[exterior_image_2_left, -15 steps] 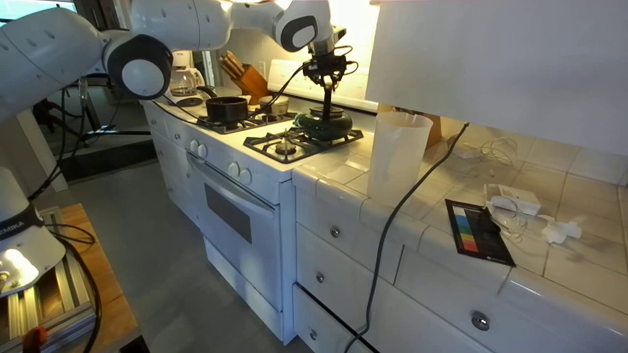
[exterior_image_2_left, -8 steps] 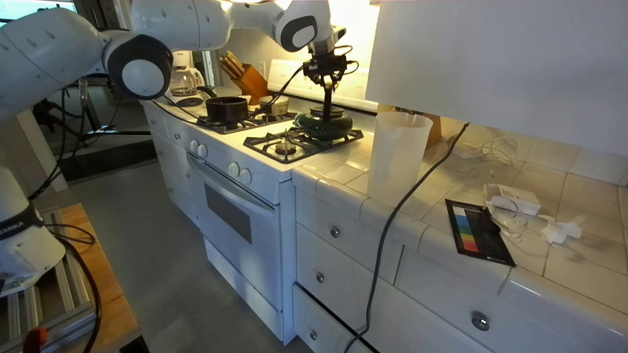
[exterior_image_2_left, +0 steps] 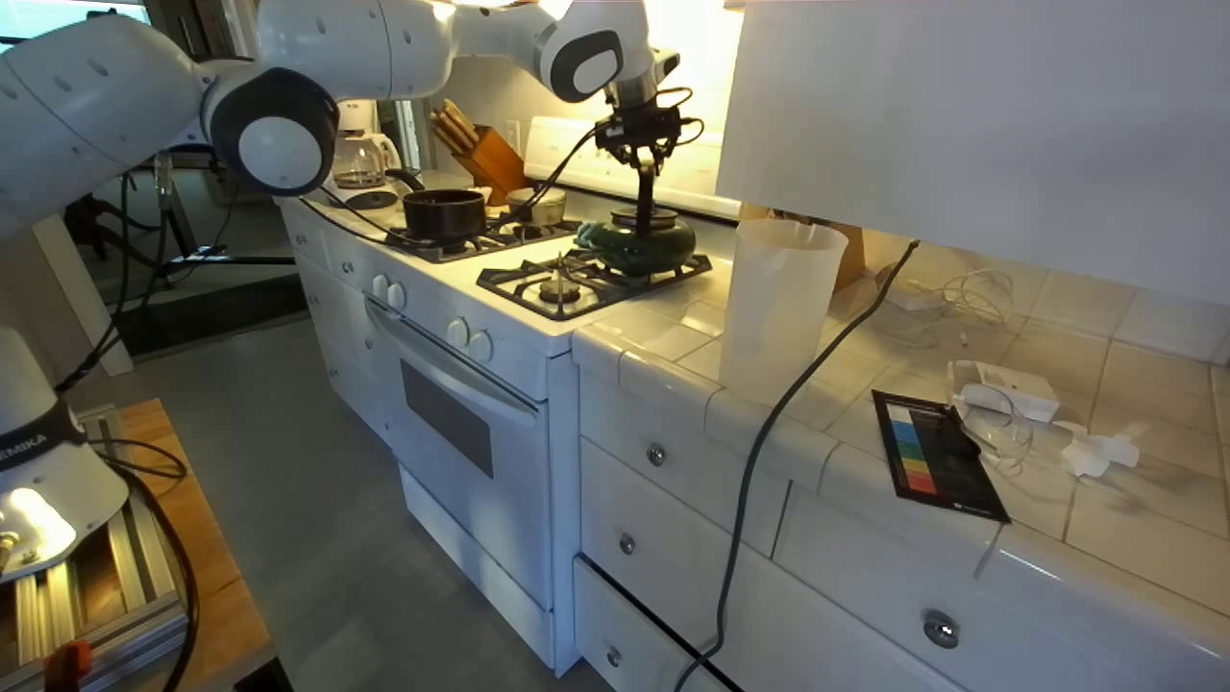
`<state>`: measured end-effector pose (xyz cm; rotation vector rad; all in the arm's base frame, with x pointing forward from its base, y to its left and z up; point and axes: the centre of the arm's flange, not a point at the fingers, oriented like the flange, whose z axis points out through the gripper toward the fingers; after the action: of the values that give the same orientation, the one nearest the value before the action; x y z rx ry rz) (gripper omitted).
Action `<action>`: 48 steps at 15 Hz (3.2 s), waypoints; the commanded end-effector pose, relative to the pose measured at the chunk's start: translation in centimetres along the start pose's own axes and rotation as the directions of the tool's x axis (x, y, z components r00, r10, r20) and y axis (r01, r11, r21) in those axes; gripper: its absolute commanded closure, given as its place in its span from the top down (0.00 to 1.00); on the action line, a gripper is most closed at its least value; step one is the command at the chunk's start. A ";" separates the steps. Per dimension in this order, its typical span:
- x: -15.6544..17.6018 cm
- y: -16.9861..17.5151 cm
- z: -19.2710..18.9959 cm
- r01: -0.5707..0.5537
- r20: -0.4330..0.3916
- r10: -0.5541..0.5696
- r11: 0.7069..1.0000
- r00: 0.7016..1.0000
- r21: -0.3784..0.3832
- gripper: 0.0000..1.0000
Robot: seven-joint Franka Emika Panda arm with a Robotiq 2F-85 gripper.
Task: Move the jar and the tea kettle to the left
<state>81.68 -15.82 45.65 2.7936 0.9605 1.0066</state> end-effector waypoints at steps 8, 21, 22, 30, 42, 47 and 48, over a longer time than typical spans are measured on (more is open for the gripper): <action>5.2 5.1 -6.3 -0.214 -0.134 0.198 0.970 0.971 -0.117 0.07; 0.7 1.7 -11.2 -0.305 0.014 0.312 0.936 0.950 -0.177 0.07; 0.3 1.7 -11.7 -0.326 0.015 0.336 0.924 0.942 -0.201 0.07; 0.1 0.5 -13.8 -0.445 0.011 0.475 0.832 0.880 -0.331 0.07; 1.8 -0.3 -7.8 -0.440 0.077 0.491 0.831 0.868 -0.340 0.07; 3.8 -7.9 -5.3 -0.347 0.126 0.441 0.826 0.889 -0.445 0.07; 4.7 -9.0 -5.3 -0.338 0.126 0.440 0.816 0.889 -0.470 0.07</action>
<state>81.49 -11.26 47.51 2.8102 0.1407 0.6895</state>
